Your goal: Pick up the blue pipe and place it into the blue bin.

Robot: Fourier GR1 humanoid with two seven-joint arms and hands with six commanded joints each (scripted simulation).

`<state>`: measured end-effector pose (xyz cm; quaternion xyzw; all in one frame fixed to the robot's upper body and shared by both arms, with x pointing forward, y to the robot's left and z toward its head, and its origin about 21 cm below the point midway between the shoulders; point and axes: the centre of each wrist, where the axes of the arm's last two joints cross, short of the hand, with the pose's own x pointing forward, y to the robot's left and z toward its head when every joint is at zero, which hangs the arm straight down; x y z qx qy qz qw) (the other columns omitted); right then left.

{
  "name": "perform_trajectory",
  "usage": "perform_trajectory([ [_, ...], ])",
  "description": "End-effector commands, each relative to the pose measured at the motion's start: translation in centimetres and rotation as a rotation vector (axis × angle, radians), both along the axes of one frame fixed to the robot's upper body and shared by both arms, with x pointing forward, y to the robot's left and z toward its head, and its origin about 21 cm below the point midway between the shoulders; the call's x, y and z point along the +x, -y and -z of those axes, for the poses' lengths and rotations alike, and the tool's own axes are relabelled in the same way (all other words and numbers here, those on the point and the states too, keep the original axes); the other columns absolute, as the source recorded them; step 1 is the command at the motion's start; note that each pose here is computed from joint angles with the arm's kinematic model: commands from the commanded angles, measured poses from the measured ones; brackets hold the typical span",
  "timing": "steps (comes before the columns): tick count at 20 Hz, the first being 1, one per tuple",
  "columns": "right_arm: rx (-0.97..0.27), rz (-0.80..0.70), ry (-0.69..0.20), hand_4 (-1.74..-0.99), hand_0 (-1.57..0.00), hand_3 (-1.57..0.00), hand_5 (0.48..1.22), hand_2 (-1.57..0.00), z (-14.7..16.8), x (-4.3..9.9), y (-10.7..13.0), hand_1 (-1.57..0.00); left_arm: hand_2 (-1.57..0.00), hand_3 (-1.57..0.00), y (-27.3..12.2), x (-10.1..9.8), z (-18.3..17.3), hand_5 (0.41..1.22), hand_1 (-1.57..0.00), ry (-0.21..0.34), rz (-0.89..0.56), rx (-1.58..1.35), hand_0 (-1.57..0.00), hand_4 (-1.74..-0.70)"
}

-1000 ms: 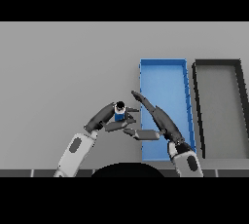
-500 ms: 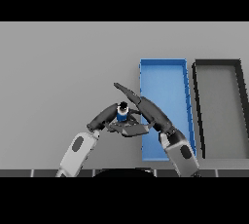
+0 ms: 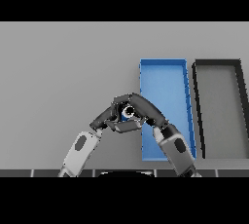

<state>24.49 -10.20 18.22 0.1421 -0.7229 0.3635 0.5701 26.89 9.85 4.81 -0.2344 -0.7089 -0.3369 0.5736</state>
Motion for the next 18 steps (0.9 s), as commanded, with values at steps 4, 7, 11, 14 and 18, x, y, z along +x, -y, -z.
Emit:
perform_trajectory([
  [4, 0.043, -0.013, -0.014, -1.648, -1.39, -1.25, 0.929, -1.40, 0.6, 0.3, -0.4, -1.39, -1.57, -1.49, 0.0, 0.2, 0.0, 1.221, -1.57, -0.008, 0.027, -0.080, -1.57, -1.71],
  [7, 0.029, -0.022, 0.013, -1.692, -1.48, -1.40, 1.071, -1.48, 0.6, 0.1, -0.8, -1.48, -1.57, -1.44, 0.1, 0.1, -0.1, 1.221, -1.57, -0.009, 0.025, -0.077, -1.57, -1.72],
  [11, 0.072, -0.020, 0.036, -1.721, -1.53, -1.50, 1.160, -1.53, 1.1, -0.2, -0.7, -1.53, -1.57, -1.43, 0.3, 0.1, -0.3, 1.221, -1.57, 0.003, 0.011, -0.065, -1.57, -1.73],
  [14, 0.089, 0.001, 0.052, -1.731, -1.55, -1.54, 1.190, -1.55, 0.9, -0.4, -1.0, -1.55, -1.57, -1.45, -0.2, -0.2, -0.7, 1.221, -1.57, 0.047, -0.021, -0.045, -1.57, -1.72],
  [18, 0.101, 0.019, 0.066, -1.737, -1.56, -1.56, 1.208, -1.56, 0.6, -0.8, -1.2, -1.56, -0.66, -0.60, -1.3, 0.3, -0.6, 1.221, -0.69, 0.069, 0.049, 0.001, -0.75, -1.28],
])
